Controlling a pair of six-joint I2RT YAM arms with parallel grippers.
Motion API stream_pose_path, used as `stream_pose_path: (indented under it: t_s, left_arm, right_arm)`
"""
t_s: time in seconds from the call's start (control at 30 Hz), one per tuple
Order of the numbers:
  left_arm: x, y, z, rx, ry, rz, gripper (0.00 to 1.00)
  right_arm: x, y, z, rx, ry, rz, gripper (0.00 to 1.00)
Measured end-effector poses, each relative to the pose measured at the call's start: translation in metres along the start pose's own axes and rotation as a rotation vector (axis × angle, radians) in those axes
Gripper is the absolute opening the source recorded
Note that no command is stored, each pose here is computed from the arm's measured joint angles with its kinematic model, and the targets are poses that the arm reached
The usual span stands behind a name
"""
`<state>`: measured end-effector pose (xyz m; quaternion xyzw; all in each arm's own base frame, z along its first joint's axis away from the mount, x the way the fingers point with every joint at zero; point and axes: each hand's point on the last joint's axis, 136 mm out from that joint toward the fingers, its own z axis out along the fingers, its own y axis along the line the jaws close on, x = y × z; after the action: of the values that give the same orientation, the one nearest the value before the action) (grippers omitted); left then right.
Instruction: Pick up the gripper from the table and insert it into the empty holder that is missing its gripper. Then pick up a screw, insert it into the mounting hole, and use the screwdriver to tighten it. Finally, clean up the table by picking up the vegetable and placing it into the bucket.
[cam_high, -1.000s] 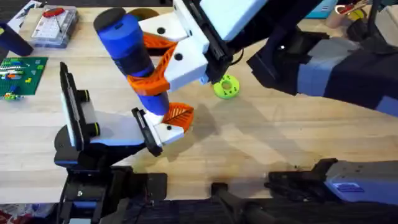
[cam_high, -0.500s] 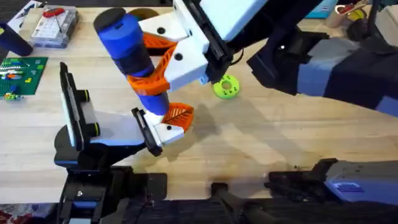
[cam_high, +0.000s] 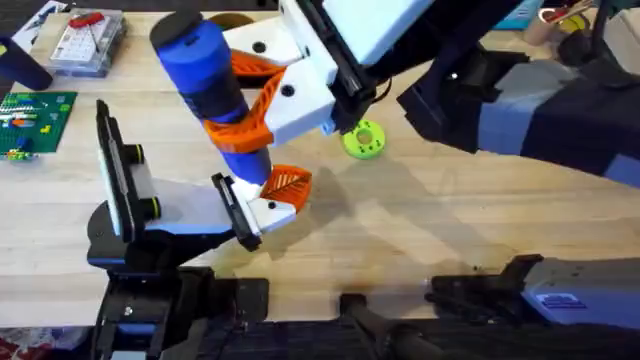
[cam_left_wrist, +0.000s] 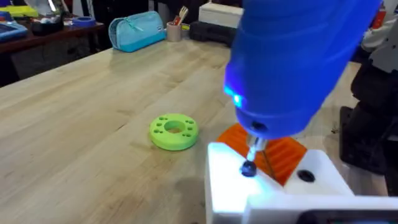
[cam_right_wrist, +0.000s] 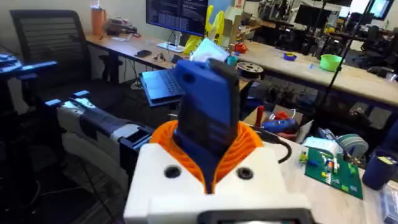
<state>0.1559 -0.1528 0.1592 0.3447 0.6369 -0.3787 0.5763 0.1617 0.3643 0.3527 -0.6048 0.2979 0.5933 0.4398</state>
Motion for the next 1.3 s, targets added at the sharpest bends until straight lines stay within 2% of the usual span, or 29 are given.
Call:
stream_pose_path:
  t_s: [1.3]
  left_arm:
    - [0.0000,0.0000,0.0000,0.000,0.000,0.000,0.012]
  right_arm:
    - [0.0054,-0.0001,0.0009,-0.001,0.011,0.023,0.024]
